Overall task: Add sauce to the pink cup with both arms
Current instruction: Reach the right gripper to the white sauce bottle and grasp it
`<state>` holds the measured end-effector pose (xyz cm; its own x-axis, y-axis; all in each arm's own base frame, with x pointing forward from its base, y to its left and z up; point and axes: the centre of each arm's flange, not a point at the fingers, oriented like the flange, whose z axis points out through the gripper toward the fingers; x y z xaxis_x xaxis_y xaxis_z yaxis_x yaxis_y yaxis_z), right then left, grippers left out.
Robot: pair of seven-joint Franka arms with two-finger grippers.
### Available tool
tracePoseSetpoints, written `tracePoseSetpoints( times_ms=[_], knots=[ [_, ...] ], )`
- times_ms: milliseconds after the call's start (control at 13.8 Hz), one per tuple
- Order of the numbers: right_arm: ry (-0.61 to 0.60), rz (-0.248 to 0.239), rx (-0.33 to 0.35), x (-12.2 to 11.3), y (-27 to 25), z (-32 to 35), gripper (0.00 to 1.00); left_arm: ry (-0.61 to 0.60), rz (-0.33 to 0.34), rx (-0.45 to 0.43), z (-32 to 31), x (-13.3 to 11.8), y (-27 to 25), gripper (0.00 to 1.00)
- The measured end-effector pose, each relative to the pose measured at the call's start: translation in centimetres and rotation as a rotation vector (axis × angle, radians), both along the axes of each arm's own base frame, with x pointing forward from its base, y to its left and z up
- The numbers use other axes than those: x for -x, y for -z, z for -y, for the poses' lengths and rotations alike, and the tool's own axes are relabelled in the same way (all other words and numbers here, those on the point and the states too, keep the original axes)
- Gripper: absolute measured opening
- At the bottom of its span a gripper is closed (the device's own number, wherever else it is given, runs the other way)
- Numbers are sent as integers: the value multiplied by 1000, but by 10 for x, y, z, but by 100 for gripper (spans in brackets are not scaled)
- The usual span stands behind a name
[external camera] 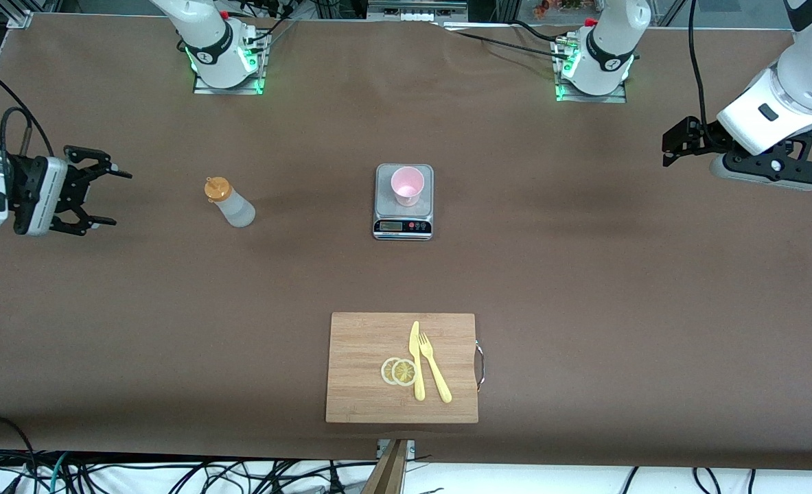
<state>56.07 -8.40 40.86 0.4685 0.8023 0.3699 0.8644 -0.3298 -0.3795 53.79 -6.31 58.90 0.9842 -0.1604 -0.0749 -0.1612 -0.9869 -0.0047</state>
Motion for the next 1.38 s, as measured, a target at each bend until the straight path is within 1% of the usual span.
tracePoseSetpoints(
  times_ms=[290, 435, 580, 725, 797, 942, 1087, 1377],
  knots=[
    [-44, 42, -190, 45, 76, 25, 100, 0, 0, 0, 0, 0, 0, 100],
    [-67, 78, -287, 71, 109, 34, 100, 0, 0, 0, 0, 0, 0, 100],
    [-102, 123, -366, 91, 140, 40, 100, 0, 0, 0, -1, 0, 0, 100],
    [-125, 173, -434, 98, 167, 41, 100, -1, -1, 0, -1, 0, 0, 100],
    [-125, 188, -464, 98, 181, 39, 100, -1, -1, 0, -1, 0, 0, 100],
    [-121, 205, -513, 100, 205, 32, 100, -1, -1, 0, -1, 0, 0, 100],
    [-138, 210, -552, 100, 223, 18, 100, -1, -1, 0, -1, 0, 0, 100],
    [-194, 227, -608, 96, 235, -14, 100, -3, -1, 0, -2, 0, 0, 100]
  ],
)
